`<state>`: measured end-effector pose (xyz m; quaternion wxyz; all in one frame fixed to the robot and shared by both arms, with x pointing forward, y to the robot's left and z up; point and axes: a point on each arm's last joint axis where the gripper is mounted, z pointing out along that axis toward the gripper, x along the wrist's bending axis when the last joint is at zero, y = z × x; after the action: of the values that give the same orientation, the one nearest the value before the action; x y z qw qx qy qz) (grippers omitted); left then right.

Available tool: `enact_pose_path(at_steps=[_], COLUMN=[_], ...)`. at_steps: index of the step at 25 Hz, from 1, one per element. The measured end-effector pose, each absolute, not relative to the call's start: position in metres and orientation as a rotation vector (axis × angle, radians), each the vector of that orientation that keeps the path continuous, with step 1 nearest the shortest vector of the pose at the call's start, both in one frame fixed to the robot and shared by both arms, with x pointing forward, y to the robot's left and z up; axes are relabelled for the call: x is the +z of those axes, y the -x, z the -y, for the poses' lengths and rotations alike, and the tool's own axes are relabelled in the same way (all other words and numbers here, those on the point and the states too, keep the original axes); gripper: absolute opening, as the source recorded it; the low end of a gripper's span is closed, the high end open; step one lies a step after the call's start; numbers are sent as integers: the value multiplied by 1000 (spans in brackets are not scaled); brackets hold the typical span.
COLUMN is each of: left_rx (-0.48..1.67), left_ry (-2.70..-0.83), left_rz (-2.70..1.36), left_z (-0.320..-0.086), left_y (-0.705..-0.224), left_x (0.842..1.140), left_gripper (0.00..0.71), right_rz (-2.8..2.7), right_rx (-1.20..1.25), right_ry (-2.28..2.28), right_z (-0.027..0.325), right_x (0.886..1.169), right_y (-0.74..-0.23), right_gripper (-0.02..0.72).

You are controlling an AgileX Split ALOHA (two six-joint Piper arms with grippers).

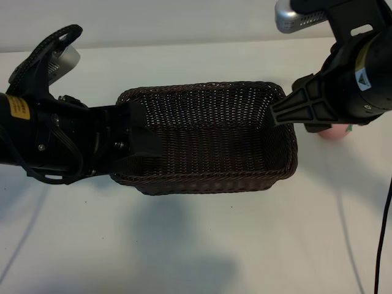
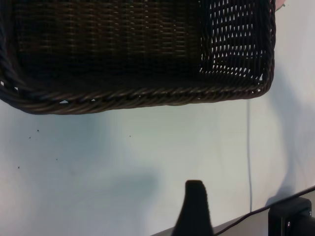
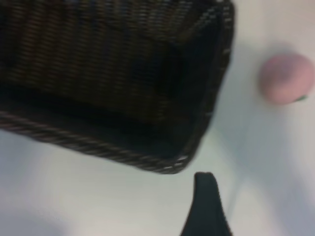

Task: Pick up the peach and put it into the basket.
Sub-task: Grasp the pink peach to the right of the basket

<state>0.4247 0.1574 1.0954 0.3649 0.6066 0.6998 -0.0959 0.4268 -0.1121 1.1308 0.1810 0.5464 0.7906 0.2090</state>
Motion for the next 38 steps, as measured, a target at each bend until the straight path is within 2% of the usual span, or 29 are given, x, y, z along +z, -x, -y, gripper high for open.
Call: enact_pose_path(at_steps=[7, 10, 20, 24, 31, 38], left_rx=[-246, -246, -246, -246, -246, -247], left_ry=[-1561, -1561, -1561, -1561, -1561, -1560], left_rz=[-1799, -1799, -1799, -1799, -1799, -1800], left_z=[-157, -157, -157, -157, -157, -157], left_y=[-425, -425, -425, -425, -425, -425], left_x=[1095, 1095, 1095, 1095, 1095, 1095], left_gripper=[562, 562, 561, 561, 560, 561], right_rz=[-2127, -2071, -1977, -2002, -2094, -2134], right_rx=[426, 466, 653, 634, 439, 372], right_ry=[-1425, -1482, -1764, -1765, -1808, -1892], right_z=[109, 113, 163, 173, 177, 186], right_x=[1114, 1110, 1108, 1100, 1046, 994], right_y=[-452, -466, -514, -527, -561, -590], right_gripper=[507, 509, 524, 524, 524, 524])
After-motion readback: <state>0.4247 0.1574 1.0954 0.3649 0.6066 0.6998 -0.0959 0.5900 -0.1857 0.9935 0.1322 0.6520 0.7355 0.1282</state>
